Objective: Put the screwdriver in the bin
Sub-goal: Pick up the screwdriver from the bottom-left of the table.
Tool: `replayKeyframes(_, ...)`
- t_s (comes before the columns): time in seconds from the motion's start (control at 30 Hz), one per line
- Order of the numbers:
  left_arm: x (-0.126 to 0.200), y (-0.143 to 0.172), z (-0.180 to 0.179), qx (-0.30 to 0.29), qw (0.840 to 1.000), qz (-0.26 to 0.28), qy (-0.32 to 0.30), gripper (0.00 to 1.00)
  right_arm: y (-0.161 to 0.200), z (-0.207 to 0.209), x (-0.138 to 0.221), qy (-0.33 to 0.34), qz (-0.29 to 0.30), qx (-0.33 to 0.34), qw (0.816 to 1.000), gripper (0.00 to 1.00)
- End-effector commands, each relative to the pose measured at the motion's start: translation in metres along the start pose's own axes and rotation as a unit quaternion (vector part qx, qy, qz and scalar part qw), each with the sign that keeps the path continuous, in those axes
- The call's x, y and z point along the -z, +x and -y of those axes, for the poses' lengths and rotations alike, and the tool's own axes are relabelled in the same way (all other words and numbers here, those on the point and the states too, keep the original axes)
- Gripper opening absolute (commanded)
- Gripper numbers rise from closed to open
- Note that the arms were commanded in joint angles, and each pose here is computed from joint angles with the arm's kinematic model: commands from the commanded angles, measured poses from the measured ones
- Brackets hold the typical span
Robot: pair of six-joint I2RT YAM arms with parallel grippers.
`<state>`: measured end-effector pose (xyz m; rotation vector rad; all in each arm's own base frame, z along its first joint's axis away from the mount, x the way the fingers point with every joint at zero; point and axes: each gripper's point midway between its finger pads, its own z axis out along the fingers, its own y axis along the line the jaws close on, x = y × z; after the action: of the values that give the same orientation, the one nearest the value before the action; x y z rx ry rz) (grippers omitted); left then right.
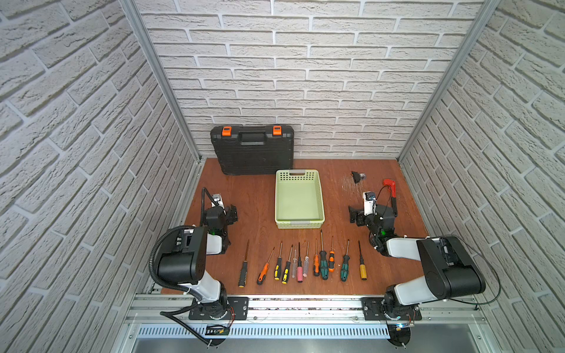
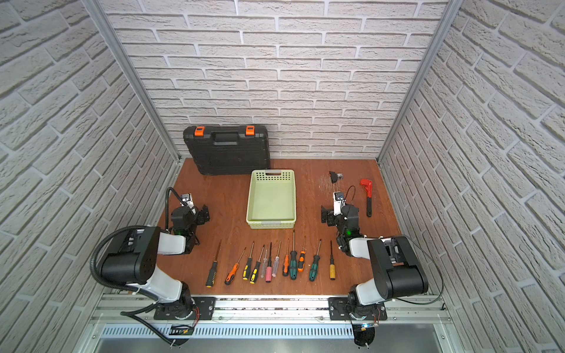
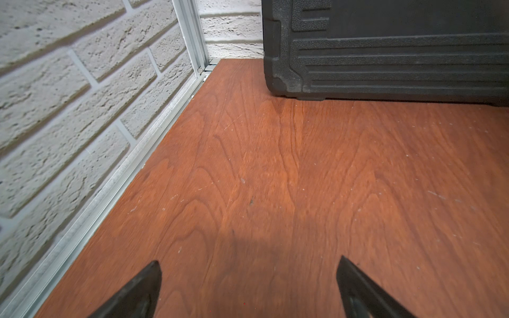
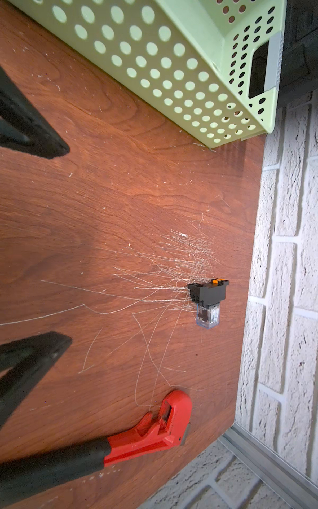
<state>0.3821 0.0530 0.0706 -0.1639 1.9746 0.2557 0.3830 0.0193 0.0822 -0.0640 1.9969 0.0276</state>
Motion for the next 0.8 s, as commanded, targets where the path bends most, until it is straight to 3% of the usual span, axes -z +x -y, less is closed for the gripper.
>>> replayKeyframes(0.0,-0.001,-0.022,-0.001,0.013,0.999,0.037,0.001,0.98,-0.013,0.001,0.001,0.001,0.021,-0.004,1.0,0.99)
replayKeyframes(0.13,0.0,-0.022,-0.002,0.013,0.999,0.038,0.0,0.98,-0.025,0.001,0.01,0.0,0.053,-0.006,0.999,0.99)
replayKeyframes(0.2,0.001,-0.028,-0.006,0.014,0.999,0.031,-0.017,0.98,-0.033,0.007,0.018,0.015,0.04,-0.01,0.999,0.99)
replayKeyframes(0.37,0.003,-0.073,-0.016,0.0,0.999,-0.027,-0.046,0.98,-0.083,0.016,0.046,0.036,0.059,-0.049,0.996,0.99)
replayKeyframes(0.47,0.012,-0.095,-0.021,0.031,0.996,-0.053,-0.06,0.98,-0.113,0.016,0.06,0.038,0.014,-0.08,0.996,1.0)
replayKeyframes(0.57,0.031,-0.11,-0.014,0.072,0.991,-0.096,-0.057,0.98,-0.131,-0.001,0.071,-0.005,-0.02,-0.094,0.995,0.96)
replayKeyframes(0.77,0.076,-0.123,0.027,0.071,0.989,-0.132,-0.012,0.98,-0.124,-0.047,0.094,-0.068,-0.076,-0.094,0.99,0.93)
